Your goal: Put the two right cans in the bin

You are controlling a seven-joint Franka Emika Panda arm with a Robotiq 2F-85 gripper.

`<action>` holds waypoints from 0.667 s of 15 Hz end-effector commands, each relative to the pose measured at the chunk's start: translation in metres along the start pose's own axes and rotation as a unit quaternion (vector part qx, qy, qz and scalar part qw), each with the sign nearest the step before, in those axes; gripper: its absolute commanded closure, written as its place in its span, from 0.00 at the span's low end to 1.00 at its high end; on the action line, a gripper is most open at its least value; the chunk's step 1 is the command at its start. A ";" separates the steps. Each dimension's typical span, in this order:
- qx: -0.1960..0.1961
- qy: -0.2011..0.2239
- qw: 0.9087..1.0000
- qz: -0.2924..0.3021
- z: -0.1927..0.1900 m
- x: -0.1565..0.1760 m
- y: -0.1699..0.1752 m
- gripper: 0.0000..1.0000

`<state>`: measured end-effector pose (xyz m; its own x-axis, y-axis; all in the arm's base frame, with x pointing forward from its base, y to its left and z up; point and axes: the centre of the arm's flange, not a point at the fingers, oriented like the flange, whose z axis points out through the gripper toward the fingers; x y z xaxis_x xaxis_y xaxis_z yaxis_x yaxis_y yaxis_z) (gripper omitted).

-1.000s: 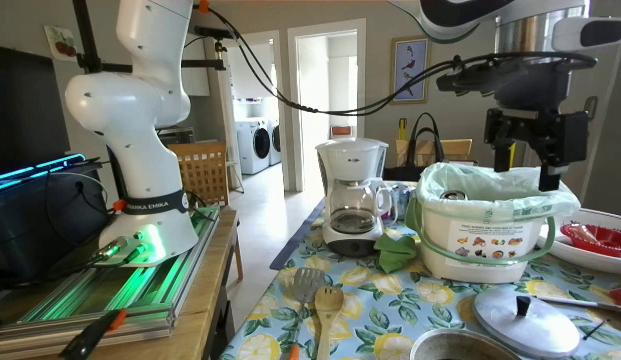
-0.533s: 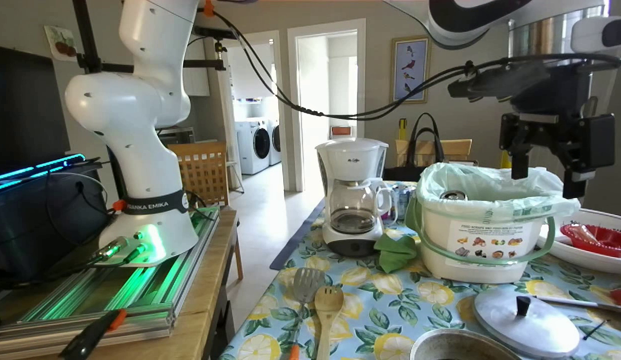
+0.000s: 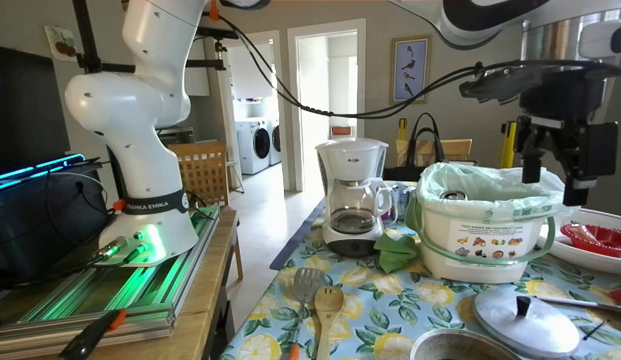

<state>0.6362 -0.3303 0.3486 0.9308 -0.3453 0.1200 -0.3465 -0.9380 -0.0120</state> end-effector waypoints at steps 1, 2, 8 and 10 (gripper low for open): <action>-0.004 -0.004 0.998 0.055 0.014 0.049 0.013 0.00; -0.009 -0.001 0.998 0.060 0.019 0.057 0.015 0.00; -0.030 0.009 0.999 0.044 0.048 0.082 0.038 0.00; -0.037 0.012 0.999 0.034 0.056 0.086 0.047 0.00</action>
<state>0.6781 -0.3766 0.3088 0.8868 -0.4366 0.1514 -0.4444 -0.8956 0.0206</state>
